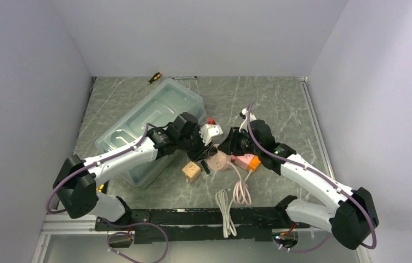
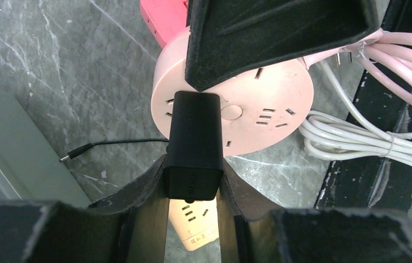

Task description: Pull the plug off the socket

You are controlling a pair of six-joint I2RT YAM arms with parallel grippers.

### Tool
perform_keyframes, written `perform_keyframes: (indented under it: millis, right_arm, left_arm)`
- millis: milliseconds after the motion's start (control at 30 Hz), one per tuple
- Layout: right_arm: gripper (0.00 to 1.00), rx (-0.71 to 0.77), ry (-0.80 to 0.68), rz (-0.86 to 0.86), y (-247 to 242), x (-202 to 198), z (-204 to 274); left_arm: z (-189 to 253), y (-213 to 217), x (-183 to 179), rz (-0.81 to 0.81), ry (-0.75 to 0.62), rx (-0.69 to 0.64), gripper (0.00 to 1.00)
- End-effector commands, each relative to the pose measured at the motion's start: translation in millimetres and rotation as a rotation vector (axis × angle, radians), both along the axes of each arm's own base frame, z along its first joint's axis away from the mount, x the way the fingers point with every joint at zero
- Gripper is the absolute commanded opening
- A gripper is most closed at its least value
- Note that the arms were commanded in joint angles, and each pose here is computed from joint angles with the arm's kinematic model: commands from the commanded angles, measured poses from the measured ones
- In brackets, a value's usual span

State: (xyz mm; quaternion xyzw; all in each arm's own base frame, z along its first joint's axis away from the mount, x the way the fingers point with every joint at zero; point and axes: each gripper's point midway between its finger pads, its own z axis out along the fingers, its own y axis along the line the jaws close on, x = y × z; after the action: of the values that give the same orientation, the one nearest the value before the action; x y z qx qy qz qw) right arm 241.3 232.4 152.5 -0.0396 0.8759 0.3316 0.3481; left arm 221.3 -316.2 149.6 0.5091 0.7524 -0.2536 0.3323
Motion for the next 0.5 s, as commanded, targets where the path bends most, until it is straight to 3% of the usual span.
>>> perform_keyframes:
  millis: [0,233,467]
  right_arm:
    - [0.00,-0.005,-0.139,0.057,-4,5,18]
    - [0.00,-0.039,-0.147,0.048,-12,-5,15]
    - [0.00,-0.083,-0.087,-0.141,-34,6,5]
  left_arm:
    - [26,3,8,0.036,0.051,-0.070,0.00]
    - [25,5,10,0.043,0.051,-0.068,0.00]
    - [16,1,3,0.037,-0.005,-0.018,0.00]
